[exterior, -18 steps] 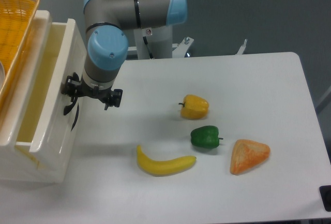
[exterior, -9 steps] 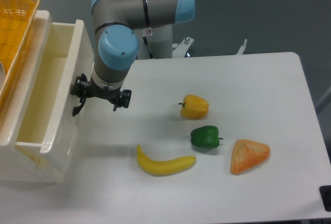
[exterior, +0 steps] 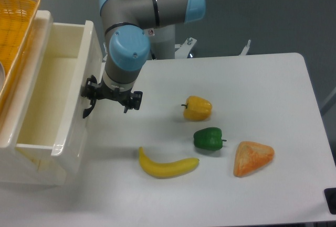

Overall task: Slide the top white drawer open
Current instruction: 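Pull the upper drawer outward by its handle with the gripper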

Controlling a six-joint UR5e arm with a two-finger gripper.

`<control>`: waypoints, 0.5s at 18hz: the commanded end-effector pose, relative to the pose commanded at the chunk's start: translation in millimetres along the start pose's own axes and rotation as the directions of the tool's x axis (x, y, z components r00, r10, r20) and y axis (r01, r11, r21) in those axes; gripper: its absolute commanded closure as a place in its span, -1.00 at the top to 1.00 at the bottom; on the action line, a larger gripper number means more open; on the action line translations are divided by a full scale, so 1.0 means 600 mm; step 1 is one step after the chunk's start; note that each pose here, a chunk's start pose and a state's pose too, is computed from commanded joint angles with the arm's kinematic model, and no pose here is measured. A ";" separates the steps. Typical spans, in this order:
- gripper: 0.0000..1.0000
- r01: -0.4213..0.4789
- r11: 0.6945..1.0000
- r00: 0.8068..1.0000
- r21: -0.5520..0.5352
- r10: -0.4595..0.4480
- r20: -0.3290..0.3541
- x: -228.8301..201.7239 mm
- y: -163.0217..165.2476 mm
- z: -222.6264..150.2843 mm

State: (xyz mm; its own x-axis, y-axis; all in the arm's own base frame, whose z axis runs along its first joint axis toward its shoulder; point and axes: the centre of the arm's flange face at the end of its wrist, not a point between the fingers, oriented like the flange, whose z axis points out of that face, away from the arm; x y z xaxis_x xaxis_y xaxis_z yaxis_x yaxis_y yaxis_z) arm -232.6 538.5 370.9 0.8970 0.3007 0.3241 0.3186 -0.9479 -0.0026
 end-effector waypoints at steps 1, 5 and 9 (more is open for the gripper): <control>1.00 0.009 1.000 1.000 -0.008 -0.009 -0.001 -0.009 0.003 -0.001; 1.00 -0.005 1.000 1.000 -0.015 0.005 0.000 -0.035 0.009 -0.007; 1.00 -0.005 1.000 1.000 -0.015 0.005 -0.004 -0.053 0.013 -0.012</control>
State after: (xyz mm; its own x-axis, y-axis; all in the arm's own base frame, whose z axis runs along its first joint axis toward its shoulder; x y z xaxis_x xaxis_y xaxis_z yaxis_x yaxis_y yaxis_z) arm -260.9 521.0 367.2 0.8976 0.2953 0.3274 0.3092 -0.9510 0.0102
